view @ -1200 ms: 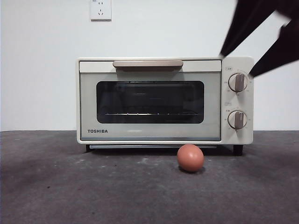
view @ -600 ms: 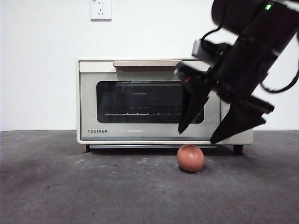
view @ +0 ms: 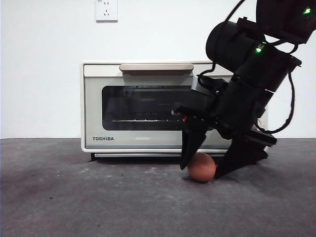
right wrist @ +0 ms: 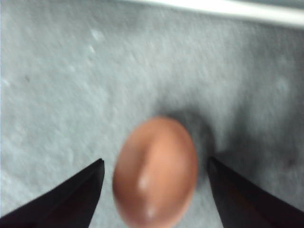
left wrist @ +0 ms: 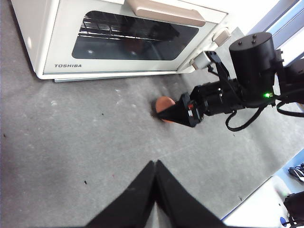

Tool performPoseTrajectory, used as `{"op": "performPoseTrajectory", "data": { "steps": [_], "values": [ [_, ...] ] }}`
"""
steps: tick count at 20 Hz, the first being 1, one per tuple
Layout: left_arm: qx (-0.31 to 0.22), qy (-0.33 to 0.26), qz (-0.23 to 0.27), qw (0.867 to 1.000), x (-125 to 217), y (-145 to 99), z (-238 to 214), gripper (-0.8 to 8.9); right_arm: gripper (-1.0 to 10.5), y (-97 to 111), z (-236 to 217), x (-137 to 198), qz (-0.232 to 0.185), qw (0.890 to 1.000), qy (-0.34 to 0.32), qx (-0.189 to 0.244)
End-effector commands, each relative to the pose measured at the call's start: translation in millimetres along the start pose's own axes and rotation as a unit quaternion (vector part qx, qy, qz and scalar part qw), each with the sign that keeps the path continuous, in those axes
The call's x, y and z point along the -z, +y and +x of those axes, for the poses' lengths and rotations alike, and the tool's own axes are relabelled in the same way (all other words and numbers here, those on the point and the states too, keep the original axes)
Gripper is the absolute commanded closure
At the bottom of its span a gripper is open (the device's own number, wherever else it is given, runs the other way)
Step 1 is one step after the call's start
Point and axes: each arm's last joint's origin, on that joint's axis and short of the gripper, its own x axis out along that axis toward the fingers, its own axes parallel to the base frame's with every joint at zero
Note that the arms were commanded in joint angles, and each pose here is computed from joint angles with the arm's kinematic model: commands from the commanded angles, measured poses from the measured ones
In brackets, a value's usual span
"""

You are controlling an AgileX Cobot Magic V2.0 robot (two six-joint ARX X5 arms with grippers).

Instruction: Eggoven

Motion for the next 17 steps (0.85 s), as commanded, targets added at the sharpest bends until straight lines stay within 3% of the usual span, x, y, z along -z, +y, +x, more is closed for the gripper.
{"op": "performPoseTrajectory", "data": {
  "steps": [1,9,17],
  "values": [
    [0.003,-0.007,0.012,1.0,-5.5,-2.6,-1.5,8.06,6.2,1.5,9.1,0.2,0.002,1.0,0.008,0.007],
    [0.002,-0.002,0.009,1.0,-6.6,-0.9,1.3,8.06,9.3,1.0,10.0,4.3,0.003,1.0,0.026,0.016],
    [0.031,-0.019,0.024,0.999,-25.4,-1.2,22.2,8.06,9.4,16.4,-27.5,-0.1,-0.03,0.999,-0.001,-0.013]
  ]
}}
